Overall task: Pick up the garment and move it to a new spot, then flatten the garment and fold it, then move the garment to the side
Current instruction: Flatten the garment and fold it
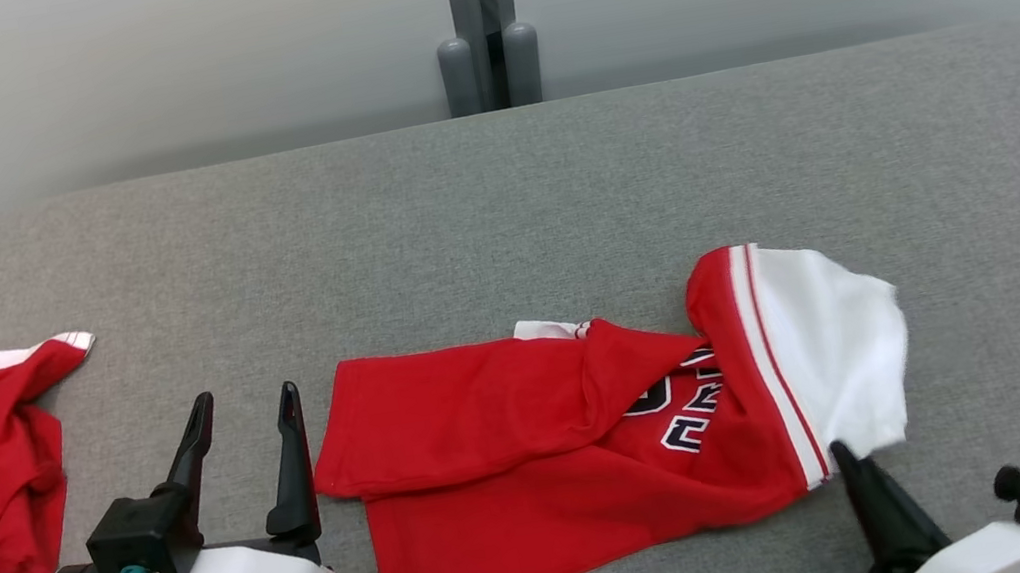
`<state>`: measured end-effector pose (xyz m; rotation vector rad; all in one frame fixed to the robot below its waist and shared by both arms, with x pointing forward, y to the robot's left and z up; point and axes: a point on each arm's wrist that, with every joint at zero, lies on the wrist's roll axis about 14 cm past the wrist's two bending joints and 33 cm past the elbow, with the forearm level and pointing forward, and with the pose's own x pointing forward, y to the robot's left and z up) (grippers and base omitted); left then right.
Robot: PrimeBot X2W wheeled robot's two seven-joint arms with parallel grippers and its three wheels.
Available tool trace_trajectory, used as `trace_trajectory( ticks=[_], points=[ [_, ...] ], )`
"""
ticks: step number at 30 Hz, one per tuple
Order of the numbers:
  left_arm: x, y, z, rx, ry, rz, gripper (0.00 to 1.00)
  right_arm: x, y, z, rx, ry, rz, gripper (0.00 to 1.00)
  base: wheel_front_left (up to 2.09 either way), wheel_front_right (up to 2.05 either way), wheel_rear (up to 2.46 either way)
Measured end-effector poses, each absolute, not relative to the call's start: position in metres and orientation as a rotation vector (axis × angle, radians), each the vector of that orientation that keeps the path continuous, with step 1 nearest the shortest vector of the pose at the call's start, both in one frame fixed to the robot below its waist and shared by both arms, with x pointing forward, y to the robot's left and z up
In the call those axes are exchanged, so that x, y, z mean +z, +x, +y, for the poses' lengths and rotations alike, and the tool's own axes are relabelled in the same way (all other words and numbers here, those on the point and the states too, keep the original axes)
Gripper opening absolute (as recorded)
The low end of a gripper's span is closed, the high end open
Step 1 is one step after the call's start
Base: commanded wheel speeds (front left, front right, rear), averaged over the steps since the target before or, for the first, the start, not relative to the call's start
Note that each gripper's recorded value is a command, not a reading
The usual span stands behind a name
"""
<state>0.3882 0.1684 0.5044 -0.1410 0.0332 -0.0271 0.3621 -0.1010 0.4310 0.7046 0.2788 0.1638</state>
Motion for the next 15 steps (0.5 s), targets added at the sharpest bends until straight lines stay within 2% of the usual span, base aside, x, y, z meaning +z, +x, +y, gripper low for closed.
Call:
trace_trajectory(
  ticks=[6,10,15],
  points=[
    [0.506,0.387,0.163,-0.046,-0.133,0.039,1.00,0.417,0.347,-0.111,0.117,0.695,0.308,1.00,0.00,0.00,0.00],
    [0.510,0.389,0.161,-0.053,-0.133,0.028,1.00,0.421,0.345,-0.143,0.040,0.625,0.246,1.00,0.00,0.00,0.00],
    [0.513,0.389,0.162,-0.049,-0.130,0.021,1.00,0.459,0.354,-0.192,-0.016,0.446,0.086,1.00,0.00,0.00,0.00]
  ],
)
